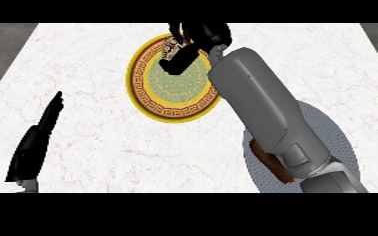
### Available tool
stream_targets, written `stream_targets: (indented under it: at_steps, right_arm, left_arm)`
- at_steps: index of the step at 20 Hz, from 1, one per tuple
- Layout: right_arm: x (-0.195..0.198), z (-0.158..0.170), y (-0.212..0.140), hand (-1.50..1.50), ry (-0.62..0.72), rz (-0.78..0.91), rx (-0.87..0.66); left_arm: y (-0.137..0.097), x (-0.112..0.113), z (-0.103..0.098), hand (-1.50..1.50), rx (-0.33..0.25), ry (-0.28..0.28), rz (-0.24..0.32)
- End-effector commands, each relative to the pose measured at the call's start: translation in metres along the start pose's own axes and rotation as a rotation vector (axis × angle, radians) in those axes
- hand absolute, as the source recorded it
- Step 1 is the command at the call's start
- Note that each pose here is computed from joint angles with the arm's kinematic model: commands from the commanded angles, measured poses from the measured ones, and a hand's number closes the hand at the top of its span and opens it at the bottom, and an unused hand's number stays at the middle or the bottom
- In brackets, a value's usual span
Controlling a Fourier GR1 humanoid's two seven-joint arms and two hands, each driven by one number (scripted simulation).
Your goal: Pick the cupcake from the placemat and place it in the plate
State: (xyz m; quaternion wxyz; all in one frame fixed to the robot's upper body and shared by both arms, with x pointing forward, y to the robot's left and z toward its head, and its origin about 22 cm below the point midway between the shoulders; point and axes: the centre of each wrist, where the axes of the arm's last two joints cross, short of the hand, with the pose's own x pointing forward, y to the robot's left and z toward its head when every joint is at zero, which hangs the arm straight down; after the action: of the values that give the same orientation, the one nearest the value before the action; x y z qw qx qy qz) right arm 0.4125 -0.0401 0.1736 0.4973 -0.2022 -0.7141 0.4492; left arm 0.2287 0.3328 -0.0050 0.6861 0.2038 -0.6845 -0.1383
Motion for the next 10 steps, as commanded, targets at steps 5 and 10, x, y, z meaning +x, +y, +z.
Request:
stream_targets:
  at_steps: [5, 10]
  right_arm:
    - [-0.014, -0.012, 0.032, 1.50, 0.056, -0.102, 0.126]
    - [-0.034, -0.006, 0.054, -1.50, 0.251, -0.157, 0.037]
  left_arm:
    - [-0.007, 0.011, -0.011, 0.00, -0.031, -0.019, -0.010]
    - [-0.011, 0.019, -0.020, 0.00, -0.036, -0.046, -0.004]
